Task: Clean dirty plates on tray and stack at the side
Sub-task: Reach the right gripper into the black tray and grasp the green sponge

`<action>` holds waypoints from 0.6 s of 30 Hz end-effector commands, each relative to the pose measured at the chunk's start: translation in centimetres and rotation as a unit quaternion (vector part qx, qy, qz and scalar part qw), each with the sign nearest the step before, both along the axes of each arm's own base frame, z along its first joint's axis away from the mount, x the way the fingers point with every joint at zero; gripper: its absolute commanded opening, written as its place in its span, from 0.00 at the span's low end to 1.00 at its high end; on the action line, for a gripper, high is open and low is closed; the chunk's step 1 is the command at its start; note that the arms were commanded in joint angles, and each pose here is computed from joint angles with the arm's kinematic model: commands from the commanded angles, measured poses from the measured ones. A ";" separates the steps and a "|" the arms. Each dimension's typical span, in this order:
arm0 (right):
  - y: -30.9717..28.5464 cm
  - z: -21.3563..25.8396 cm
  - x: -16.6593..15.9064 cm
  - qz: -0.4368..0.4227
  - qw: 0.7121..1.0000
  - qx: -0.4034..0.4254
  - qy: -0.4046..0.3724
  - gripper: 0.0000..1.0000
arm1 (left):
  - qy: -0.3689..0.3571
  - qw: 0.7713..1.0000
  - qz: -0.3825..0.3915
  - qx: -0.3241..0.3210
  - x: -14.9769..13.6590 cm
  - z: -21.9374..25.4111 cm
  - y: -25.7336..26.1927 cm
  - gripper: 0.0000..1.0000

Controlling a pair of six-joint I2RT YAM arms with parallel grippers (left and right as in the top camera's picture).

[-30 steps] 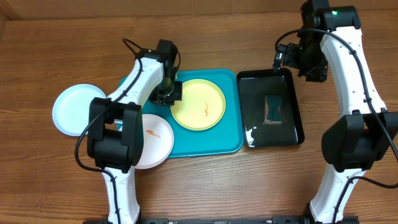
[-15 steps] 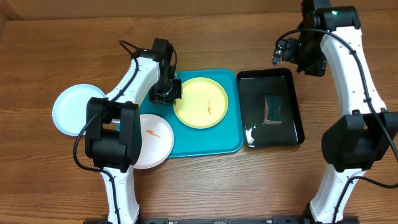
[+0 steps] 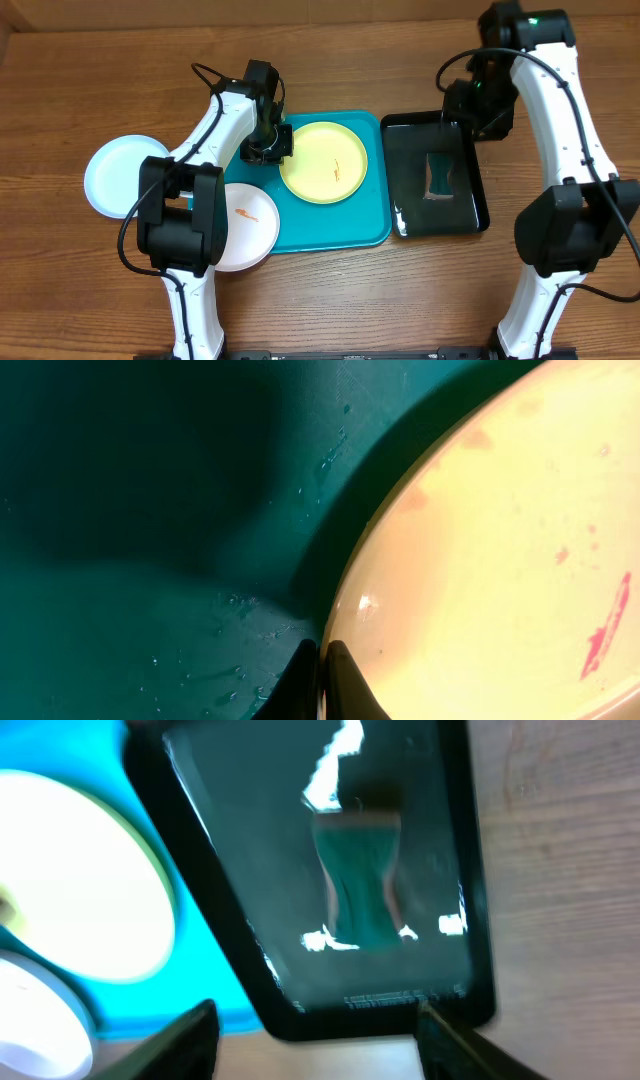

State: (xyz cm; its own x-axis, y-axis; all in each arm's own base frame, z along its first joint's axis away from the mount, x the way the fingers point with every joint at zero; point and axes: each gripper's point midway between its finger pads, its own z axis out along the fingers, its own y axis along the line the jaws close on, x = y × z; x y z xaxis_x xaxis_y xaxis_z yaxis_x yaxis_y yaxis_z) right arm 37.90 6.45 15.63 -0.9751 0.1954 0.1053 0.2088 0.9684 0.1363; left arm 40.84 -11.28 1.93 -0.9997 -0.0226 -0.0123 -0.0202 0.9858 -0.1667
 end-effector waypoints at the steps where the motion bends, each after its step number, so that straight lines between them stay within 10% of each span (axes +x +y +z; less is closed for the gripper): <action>1: 0.6 -0.6 -1.3 0.041 0.998 -0.043 0.014 0.59 | 0.002 1.000 0.004 0.006 0.0 -0.4 0.4 0.04; 18: 0.4 -9.9 -2.2 0.062 0.994 -0.088 0.030 0.60 | 0.000 1.000 0.002 0.006 0.1 -0.4 0.3 0.04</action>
State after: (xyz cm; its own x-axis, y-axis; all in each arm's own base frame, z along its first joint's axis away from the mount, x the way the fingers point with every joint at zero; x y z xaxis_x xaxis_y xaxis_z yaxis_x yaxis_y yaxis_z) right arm 35.26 7.60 5.89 -0.9811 0.0925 0.1698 0.0912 0.9957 -0.0155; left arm 40.95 -11.30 1.93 -0.9996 -0.0226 -0.0168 -0.0195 0.9856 -0.1677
